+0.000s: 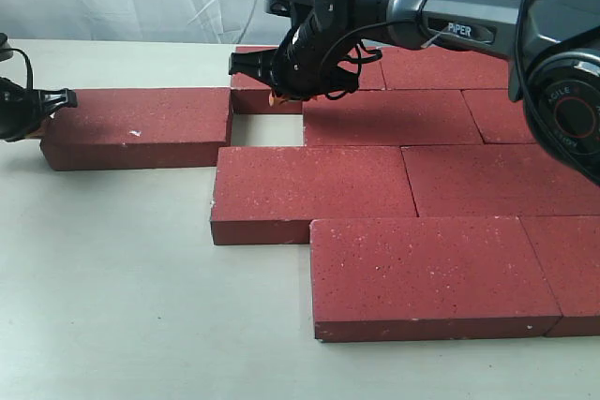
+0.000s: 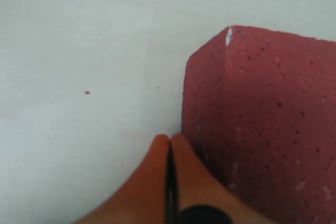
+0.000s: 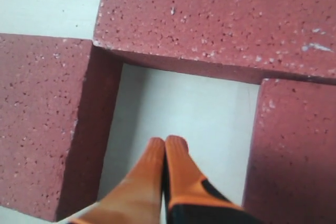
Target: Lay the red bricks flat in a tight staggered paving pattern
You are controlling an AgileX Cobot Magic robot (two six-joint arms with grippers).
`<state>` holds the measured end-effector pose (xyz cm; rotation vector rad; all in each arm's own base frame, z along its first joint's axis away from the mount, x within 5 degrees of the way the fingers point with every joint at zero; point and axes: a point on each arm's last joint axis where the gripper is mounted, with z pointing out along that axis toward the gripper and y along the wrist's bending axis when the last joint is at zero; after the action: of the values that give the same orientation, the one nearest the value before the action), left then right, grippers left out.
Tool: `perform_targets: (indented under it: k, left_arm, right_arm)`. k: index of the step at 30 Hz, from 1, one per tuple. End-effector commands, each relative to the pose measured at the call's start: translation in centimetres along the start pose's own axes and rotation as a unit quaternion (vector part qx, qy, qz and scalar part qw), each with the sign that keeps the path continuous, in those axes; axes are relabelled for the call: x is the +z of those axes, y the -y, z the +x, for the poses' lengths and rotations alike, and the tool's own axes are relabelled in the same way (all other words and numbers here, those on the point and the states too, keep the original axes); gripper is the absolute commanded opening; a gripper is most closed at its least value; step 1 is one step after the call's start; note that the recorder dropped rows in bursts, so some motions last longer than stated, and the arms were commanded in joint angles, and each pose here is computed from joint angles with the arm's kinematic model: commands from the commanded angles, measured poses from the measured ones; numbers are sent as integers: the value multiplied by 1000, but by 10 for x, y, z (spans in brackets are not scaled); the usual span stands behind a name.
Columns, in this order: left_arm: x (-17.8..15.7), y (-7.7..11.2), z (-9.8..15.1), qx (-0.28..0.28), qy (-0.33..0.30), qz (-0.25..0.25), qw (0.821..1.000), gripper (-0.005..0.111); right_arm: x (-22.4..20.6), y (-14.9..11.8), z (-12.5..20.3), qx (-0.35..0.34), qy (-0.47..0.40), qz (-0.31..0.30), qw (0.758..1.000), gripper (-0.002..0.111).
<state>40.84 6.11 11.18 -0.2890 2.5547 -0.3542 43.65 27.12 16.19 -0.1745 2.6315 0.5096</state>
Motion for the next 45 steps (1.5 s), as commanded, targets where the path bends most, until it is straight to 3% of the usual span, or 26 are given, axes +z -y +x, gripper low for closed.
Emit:
perform_targets:
  k: [1,9,18,36,45]
  left_arm:
    - [-1,-2,-3,1,17,-11,1000,0]
    - [-1,-4,-4,19,20,-24,999,0]
    - [-1,-4,-3,19,18,-22,999,0]
    - [-1,-5,-4,19,21,-25,999,0]
    - [-1,-7,-6,25,33,-39,998,0]
  right_arm:
    - [3,-6,2,-6,5,-5,1000,-1]
    - [23,-33,17,-17,26,-34,999,-1]
    - [33,-44,30,-11,7,-46,999,-1]
    - [32,-45,36,-4,-26,-47,999,-1]
    - [6,2,-3,69,11,-27,997,-1]
